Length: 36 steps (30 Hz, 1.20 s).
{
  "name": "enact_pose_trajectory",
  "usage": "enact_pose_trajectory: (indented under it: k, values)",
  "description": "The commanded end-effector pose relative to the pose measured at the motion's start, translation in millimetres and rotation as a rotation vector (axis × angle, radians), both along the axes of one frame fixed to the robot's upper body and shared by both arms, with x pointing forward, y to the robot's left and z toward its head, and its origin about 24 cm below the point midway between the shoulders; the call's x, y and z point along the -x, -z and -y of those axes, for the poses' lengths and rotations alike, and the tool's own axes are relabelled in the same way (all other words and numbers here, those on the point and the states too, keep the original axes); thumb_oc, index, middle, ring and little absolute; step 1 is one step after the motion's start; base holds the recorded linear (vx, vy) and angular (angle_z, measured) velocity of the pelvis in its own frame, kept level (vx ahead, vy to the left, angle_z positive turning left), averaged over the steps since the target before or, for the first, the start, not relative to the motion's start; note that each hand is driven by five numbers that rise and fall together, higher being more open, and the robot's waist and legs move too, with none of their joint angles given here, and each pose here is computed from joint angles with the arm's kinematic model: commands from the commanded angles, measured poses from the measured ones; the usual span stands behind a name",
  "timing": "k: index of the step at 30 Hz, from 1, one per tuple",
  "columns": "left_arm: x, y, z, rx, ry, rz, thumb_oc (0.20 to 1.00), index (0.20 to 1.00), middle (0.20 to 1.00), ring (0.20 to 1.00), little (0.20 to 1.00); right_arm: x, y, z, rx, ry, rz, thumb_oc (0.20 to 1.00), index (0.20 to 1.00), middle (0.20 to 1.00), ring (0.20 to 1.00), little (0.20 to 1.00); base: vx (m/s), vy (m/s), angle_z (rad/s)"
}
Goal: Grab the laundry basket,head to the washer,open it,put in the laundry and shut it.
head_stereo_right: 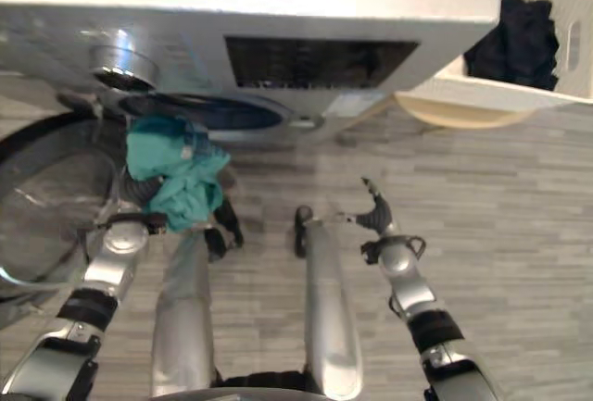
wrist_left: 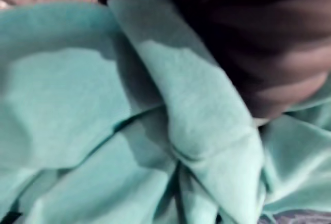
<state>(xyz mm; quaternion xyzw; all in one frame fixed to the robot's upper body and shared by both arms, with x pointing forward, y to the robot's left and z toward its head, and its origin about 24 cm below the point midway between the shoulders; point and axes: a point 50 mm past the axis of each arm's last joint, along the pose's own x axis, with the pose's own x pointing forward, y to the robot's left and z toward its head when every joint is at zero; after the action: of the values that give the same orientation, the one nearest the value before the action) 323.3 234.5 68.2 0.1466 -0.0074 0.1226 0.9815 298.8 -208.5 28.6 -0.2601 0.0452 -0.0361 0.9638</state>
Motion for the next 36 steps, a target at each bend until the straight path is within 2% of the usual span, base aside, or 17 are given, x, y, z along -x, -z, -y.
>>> enact_pose_trajectory:
  k: [1,3,4,5,8,9,14,15,16,23,25,29,31,36]
  values:
    - [-13,-50,-10,0.058,-0.079,0.228,0.2,0.2,0.2,0.2,0.2,15,-3,6,-0.063,0.031,0.075,1.0,1.0,1.0,1.0,1.0,-0.05,-0.084,0.01]
    - [-26,-96,-19,0.021,-0.115,0.359,0.2,0.2,0.2,0.2,0.2,17,-11,4,-0.074,0.008,0.115,1.0,1.0,1.0,1.0,1.0,-0.02,-0.057,-0.02]
    - [-27,-97,-19,0.02,-0.115,0.362,0.2,0.2,0.2,0.2,0.2,16,-11,4,-0.075,0.008,0.118,1.0,1.0,1.0,1.0,1.0,0.0,-0.063,-0.04]
    - [-33,-139,-31,-0.04,-0.16,0.462,0.2,0.2,0.2,0.2,0.2,20,-13,2,-0.089,-0.018,0.135,1.0,1.0,1.0,1.0,1.0,0.01,-0.069,-0.01]
    - [-34,-203,-33,-0.122,-0.191,0.634,0.2,0.2,0.2,0.2,0.2,25,-10,-3,-0.106,-0.058,0.137,1.0,1.0,1.0,1.0,1.0,0.01,-0.074,-0.03]
    - [-31,-240,-34,-0.196,-0.22,0.723,0.2,0.2,0.2,0.2,0.2,25,-11,-2,-0.104,-0.07,0.136,1.0,1.0,1.0,1.0,1.0,0.02,-0.058,-0.03]
    - [-29,-294,-31,-0.427,-0.299,0.787,0.2,0.2,0.2,0.2,0.2,25,-15,-2,-0.12,-0.119,0.151,1.0,1.0,1.0,1.0,1.0,0.0,-0.009,0.0]
    - [-30,-301,-30,-0.484,-0.31,0.784,0.263,0.263,0.263,0.263,0.263,24,-18,-3,-0.122,-0.132,0.16,1.0,1.0,1.0,1.0,1.0,0.01,-0.002,-0.03]
    - [-35,-308,-27,-0.584,-0.318,0.747,1.0,1.0,1.0,1.0,1.0,23,-22,-2,-0.129,-0.145,0.175,1.0,1.0,1.0,1.0,1.0,0.0,0.0,0.0]
    - [-55,-289,-13,-0.696,-0.225,0.597,1.0,1.0,1.0,1.0,1.0,22,-29,-2,-0.106,-0.174,0.19,1.0,1.0,1.0,1.0,1.0,0.0,-0.012,0.04]
    - [-62,-272,-13,-0.781,-0.168,0.483,1.0,1.0,1.0,1.0,1.0,23,-29,1,-0.087,-0.169,0.182,1.0,1.0,1.0,1.0,1.0,-0.01,-0.024,0.05]
    - [-62,-264,-6,-0.916,-0.109,0.458,1.0,1.0,1.0,1.0,1.0,23,-29,6,-0.069,-0.159,0.179,1.0,1.0,1.0,1.0,1.0,-0.01,-0.025,0.07]
    - [-62,-258,-6,-0.886,-0.102,0.467,1.0,1.0,1.0,1.0,1.0,23,-29,7,-0.068,-0.158,0.181,1.0,1.0,1.0,1.0,1.0,-0.02,-0.024,0.07]
    - [-59,-191,-7,-0.579,-0.042,0.418,1.0,1.0,1.0,1.0,1.0,25,-18,2,-0.089,-0.122,0.144,1.0,1.0,1.0,1.0,1.0,-0.06,-0.028,0.08]
